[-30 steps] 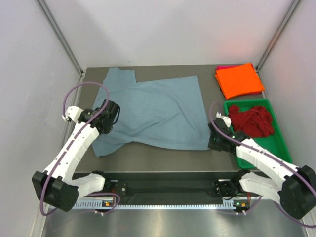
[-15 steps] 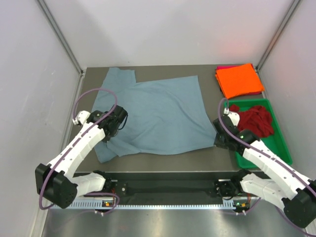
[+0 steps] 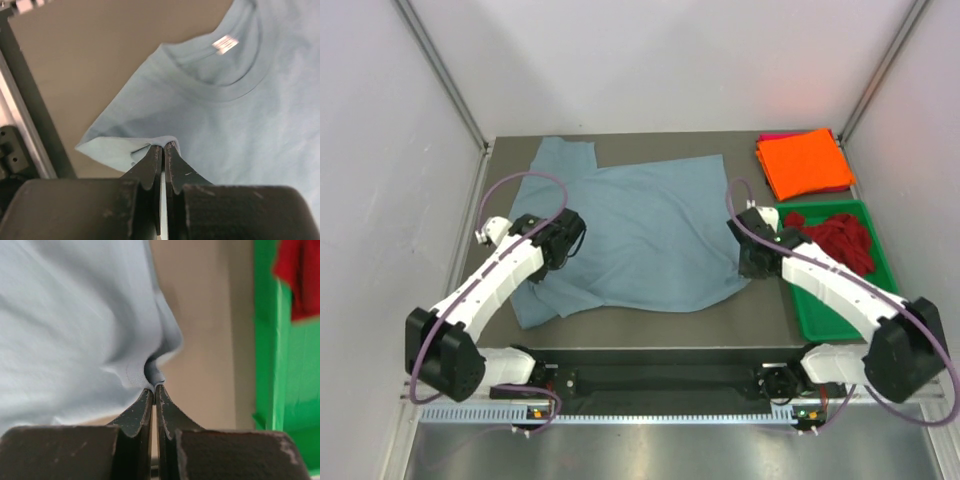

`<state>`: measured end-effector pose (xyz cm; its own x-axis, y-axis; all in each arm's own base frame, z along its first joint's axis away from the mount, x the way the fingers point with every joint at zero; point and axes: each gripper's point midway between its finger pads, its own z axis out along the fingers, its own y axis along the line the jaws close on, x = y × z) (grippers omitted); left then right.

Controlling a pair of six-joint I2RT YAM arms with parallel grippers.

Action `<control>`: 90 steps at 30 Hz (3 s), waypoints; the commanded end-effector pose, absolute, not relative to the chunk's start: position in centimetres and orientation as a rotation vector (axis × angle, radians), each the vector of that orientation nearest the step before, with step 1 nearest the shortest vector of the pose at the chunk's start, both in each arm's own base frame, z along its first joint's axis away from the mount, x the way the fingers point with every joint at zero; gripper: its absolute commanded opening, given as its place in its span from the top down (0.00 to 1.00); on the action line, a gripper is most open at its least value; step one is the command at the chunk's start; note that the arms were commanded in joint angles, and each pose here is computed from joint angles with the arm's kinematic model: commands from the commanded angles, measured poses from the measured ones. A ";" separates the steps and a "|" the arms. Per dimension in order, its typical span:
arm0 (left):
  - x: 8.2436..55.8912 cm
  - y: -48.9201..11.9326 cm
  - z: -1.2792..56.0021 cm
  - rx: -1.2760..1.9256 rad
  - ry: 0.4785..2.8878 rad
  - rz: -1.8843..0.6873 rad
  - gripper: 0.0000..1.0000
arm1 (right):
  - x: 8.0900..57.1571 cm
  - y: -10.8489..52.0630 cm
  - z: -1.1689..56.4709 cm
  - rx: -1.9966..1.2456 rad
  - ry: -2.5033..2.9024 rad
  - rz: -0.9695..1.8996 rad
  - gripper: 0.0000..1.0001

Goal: Fold and stack the t-shirts
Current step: Fold the tshirt

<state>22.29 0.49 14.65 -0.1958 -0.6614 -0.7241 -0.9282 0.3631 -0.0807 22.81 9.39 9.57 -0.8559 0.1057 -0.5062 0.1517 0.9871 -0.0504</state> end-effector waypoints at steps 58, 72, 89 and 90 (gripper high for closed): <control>39.7 10.8 9.8 -1.164 2.192 0.188 0.62 | 37.5 16.8 15.5 -0.129 2.410 0.356 0.65; 42.7 13.8 6.5 -1.089 2.250 0.251 0.60 | 35.4 16.4 16.1 -0.157 2.383 0.357 0.64; 44.9 18.0 1.9 -1.037 2.337 0.557 0.86 | 34.3 15.6 15.5 -0.121 2.399 0.336 0.64; 45.2 18.0 1.2 -1.025 2.353 0.558 0.85 | 34.1 15.6 15.4 -0.114 2.400 0.336 0.64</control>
